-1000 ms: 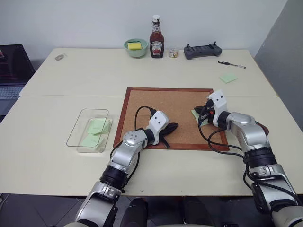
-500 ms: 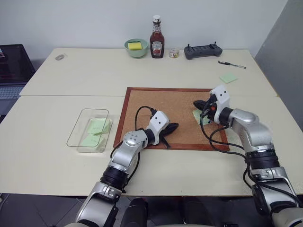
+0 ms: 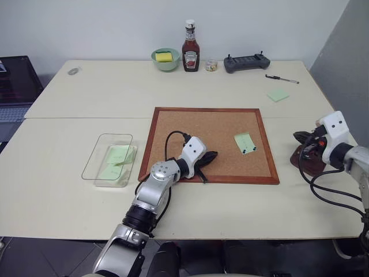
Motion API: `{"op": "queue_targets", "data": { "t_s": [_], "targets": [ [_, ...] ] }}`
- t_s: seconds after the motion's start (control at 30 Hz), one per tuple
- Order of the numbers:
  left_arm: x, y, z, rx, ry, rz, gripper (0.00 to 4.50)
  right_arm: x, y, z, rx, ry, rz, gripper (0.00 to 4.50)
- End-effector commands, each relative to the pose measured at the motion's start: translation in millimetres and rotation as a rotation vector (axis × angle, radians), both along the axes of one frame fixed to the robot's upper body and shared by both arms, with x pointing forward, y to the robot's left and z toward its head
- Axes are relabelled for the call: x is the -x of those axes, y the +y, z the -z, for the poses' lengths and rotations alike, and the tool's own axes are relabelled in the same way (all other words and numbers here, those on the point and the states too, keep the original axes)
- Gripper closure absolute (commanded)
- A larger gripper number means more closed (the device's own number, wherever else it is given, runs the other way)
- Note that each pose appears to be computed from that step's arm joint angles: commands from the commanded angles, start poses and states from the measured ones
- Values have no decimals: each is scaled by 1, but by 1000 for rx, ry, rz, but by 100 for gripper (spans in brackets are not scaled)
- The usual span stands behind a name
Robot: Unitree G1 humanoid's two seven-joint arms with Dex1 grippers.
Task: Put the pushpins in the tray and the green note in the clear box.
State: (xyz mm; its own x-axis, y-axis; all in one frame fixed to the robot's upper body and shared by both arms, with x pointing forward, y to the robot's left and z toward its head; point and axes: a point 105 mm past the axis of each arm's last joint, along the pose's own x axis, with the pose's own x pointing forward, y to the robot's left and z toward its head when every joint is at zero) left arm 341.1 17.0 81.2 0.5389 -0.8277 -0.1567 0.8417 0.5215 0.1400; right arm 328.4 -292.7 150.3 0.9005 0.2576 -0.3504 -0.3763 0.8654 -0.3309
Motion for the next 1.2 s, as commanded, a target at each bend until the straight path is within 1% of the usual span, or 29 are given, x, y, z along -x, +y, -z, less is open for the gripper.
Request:
{"op": "queue_targets", "data": {
  "t_s": [0.03, 0.23, 0.47, 0.5, 0.53, 0.6, 0.63, 0.77, 0.87, 0.9, 1.03, 1.13, 1.2],
  "targets": [
    [9, -5, 19, -27, 61, 29, 450, 14, -20, -6, 120, 5, 42, 443],
    [10, -7, 20, -26, 62, 35, 450, 25, -35, 8, 194, 84, 77, 443],
    [10, -6, 20, -29, 61, 34, 450, 26, -41, 12, 196, 109, 108, 443],
    [9, -6, 21, -30, 61, 34, 450, 26, -41, 13, 196, 110, 109, 402],
    [9, -5, 21, -31, 61, 33, 450, 26, -41, 13, 194, 111, 110, 395],
    [9, -5, 21, -32, 60, 33, 450, 26, -41, 13, 194, 111, 111, 334],
    [9, -5, 21, -32, 60, 32, 450, 26, -41, 13, 194, 111, 111, 321],
    [8, -4, 21, -32, 59, 32, 450, 27, -41, 12, 187, 112, 113, 240],
    [8, -4, 21, -34, 59, 34, 450, 27, -41, 11, 178, 106, 113, 167],
    [8, -4, 21, -34, 58, 34, 450, 26, -39, 6, 149, 89, 111, 142],
    [7, -3, 21, -37, 56, 36, 450, 21, -26, -12, 43, 25, 70, 142],
    [7, -3, 21, -38, 54, 38, 450, 19, 1, -20, -46, -11, -40, 142],
    [7, -3, 21, -39, 53, 38, 450, 19, 26, -22, -109, -27, -130, 142]
  ]
}}
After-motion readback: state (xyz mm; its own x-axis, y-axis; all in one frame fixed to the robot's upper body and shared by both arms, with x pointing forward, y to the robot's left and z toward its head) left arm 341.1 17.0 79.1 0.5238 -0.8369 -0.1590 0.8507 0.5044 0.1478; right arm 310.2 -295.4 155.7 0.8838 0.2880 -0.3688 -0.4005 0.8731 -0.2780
